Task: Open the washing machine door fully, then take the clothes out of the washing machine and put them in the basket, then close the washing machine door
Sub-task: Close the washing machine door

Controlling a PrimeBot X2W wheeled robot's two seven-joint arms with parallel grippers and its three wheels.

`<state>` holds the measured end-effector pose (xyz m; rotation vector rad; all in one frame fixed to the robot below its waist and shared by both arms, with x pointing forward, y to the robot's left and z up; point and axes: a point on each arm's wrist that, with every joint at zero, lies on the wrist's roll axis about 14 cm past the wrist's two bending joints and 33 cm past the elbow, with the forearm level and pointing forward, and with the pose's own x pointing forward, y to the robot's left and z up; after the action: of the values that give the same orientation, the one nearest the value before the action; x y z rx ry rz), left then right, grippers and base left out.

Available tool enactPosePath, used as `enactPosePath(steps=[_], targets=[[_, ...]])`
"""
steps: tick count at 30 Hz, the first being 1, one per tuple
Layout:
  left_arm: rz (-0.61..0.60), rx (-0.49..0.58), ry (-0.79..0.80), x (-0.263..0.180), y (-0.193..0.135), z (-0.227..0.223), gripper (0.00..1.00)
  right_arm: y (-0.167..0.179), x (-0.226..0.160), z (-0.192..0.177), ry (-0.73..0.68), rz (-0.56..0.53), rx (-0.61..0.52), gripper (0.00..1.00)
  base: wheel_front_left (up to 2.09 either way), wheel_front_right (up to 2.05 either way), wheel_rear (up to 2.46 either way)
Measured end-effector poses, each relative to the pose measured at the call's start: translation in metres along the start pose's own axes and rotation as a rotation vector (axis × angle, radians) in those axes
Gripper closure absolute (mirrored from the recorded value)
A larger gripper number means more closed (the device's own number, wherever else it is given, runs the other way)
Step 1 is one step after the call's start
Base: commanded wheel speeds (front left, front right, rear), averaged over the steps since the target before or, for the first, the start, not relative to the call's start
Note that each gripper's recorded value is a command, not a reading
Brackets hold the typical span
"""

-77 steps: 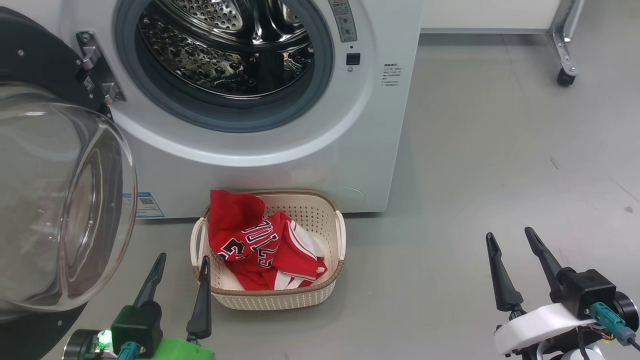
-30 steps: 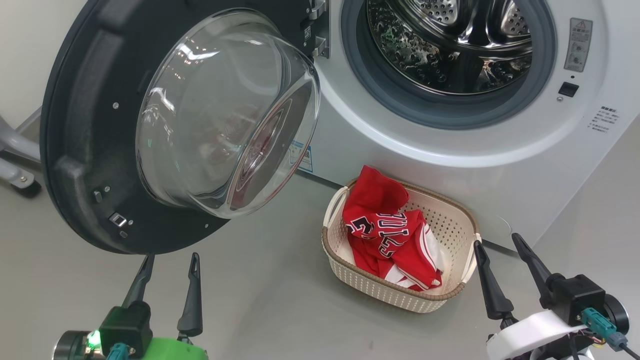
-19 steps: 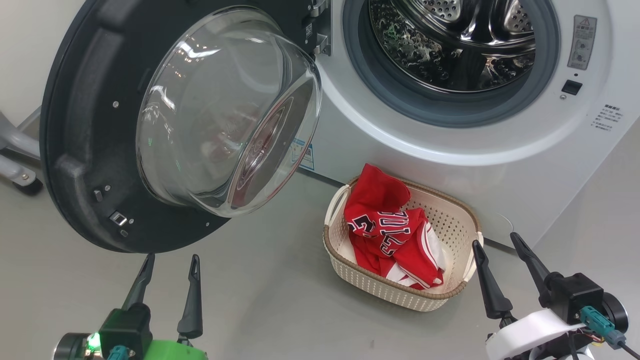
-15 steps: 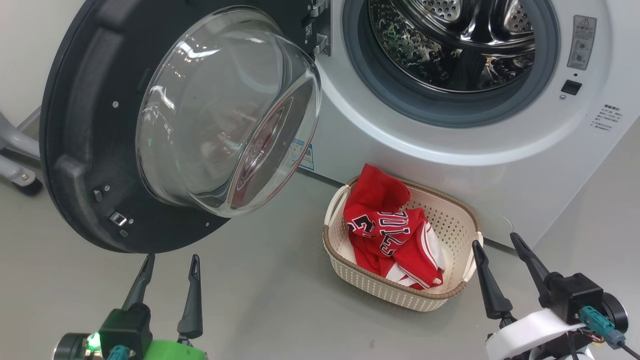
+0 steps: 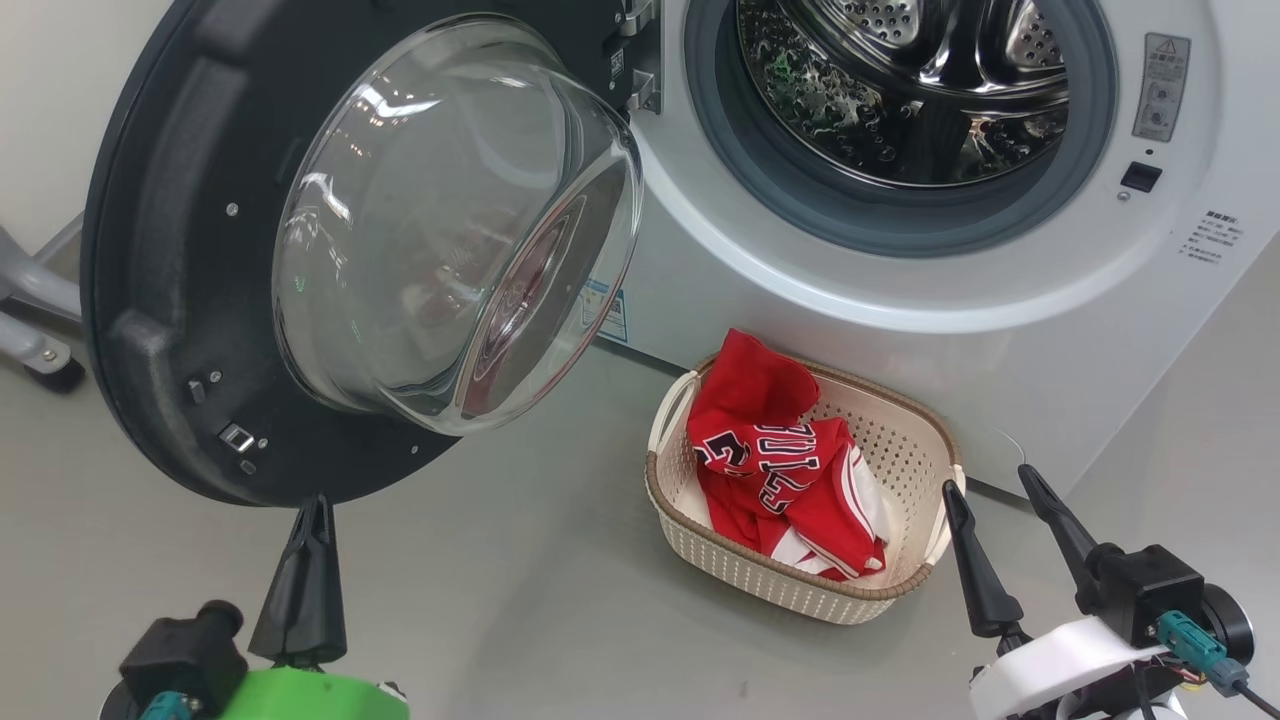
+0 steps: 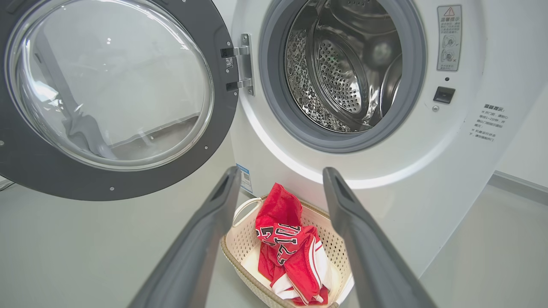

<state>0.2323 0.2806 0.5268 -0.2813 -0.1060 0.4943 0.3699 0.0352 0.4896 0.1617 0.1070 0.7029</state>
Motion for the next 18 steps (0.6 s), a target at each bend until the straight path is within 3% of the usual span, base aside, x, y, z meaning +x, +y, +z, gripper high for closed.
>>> enactPosePath(steps=[5, 14, 18], targets=[[-0.016, -0.200, -0.049, 0.002, -0.002, 0.017, 1.00, 0.000, 0.001, 0.000, 0.001, 0.003, 0.002, 0.00, 0.00, 0.00, 0.00], [-0.101, -0.725, -0.251, 0.002, 0.001, 0.078, 1.00, 0.001, 0.004, -0.003, 0.010, 0.009, 0.005, 0.00, 0.00, 0.00, 0.00], [-0.146, -0.929, -0.425, 0.002, 0.015, 0.126, 1.00, -0.003, 0.006, -0.004, 0.015, 0.011, -0.003, 0.00, 0.00, 0.00, 0.00]])
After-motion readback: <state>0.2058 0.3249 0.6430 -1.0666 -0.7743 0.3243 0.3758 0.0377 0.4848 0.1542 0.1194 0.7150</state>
